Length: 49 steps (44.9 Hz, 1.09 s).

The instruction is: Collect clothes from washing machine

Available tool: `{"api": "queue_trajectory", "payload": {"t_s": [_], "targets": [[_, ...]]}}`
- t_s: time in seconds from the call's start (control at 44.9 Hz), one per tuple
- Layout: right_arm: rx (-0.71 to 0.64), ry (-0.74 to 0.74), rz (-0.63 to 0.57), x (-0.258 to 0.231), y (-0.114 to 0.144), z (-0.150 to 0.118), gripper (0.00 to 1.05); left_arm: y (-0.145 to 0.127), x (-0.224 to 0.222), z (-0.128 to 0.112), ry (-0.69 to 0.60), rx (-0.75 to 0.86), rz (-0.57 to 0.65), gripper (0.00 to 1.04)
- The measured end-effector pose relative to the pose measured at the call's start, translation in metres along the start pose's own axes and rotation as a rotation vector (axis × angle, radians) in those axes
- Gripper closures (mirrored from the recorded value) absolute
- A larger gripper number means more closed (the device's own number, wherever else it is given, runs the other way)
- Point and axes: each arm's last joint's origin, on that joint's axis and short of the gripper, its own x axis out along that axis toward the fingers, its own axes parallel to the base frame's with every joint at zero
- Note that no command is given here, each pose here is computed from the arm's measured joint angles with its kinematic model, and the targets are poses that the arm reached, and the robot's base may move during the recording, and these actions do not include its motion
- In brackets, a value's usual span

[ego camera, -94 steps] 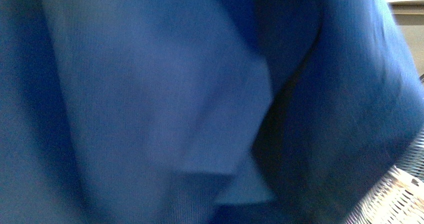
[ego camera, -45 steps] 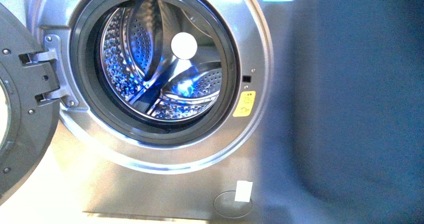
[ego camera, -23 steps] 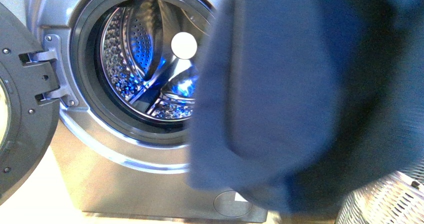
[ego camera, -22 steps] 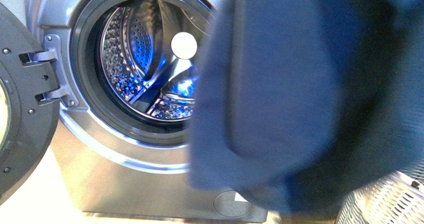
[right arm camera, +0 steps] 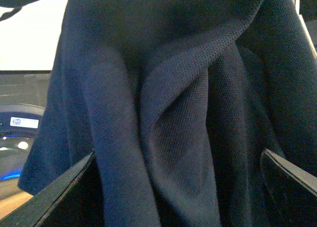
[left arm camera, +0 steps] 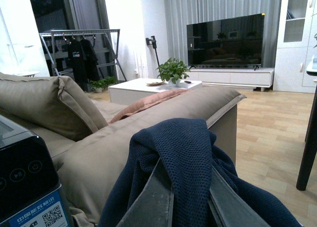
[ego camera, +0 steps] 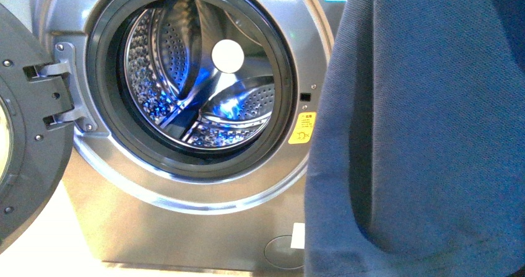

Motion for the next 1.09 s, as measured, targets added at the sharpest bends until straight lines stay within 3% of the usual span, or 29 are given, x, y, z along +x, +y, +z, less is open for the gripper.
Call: {"api": "queue_trajectory", "payload": {"t_s": [0.311, 0.779, 1.09], "targets": [[0.09, 0.052, 0.119, 0.047, -0.009, -0.011, 0.07, 0.0, 0.0, 0.0, 0.0, 0.0, 0.002, 0.98], [0.128, 0.032, 0.145, 0.109, -0.02, -0.014, 0.08, 0.0, 0.0, 0.0, 0.001, 0.0, 0.007, 0.98], [0.163, 0.052, 0.117, 0.125, -0.016, -0.03, 0.48, 0.001, 0.0, 0.0, 0.001, 0.0, 0.011, 0.98]]}}
